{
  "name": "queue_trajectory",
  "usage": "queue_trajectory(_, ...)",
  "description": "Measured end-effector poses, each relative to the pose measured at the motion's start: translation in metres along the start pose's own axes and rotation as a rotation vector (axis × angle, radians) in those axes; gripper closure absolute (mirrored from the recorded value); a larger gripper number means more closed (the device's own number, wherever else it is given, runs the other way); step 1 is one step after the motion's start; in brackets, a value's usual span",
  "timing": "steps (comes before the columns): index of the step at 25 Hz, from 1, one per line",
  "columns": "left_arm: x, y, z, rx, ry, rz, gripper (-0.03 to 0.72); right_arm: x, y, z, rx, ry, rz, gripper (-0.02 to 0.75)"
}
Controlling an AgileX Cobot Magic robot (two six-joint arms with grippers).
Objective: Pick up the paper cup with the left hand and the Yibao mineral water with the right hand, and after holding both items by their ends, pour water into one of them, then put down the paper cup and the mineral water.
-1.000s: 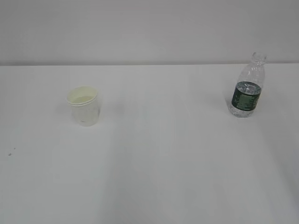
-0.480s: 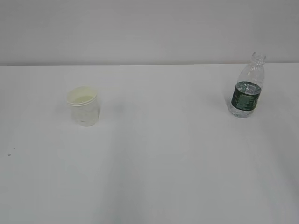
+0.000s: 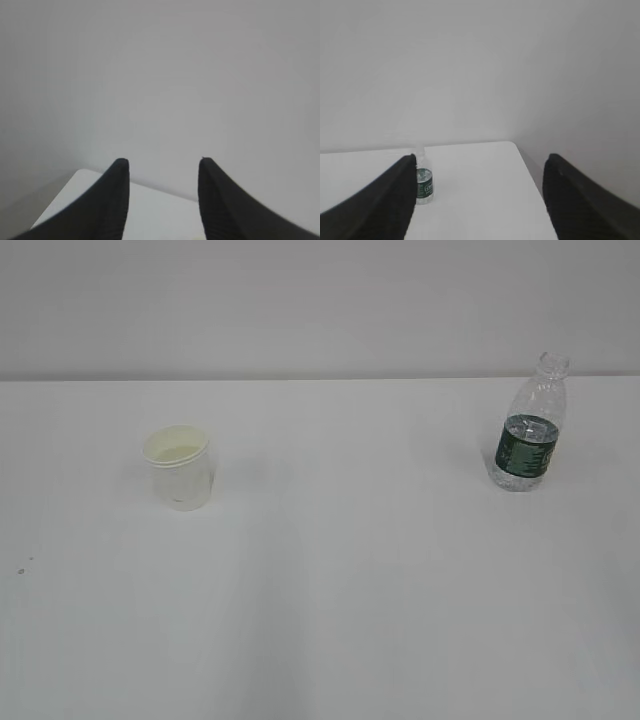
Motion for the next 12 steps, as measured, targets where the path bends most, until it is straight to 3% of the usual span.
queue_trajectory(4,-0.013,0.013,0.004,0.068,0.014,0.078,0.368,-0.019,0.015,-0.001,0.010,0.000,0.021,0.148)
queue_trajectory(12,-0.039,0.025,0.011,0.116,0.061,0.123,0.373,-0.041,0.023,-0.003,0.020,0.009,-0.038,0.148)
Point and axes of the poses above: a point on each arm's last joint axis where the gripper is mounted, x pointing out along that axis toward the gripper, z along the wrist's bending axis when the last joint is at zero, y = z × x, the point moved 4 cm from there along x, pointing out along that axis toward the gripper, and after that the axes turned 5 degrees about -x, right-handed, at the moved point
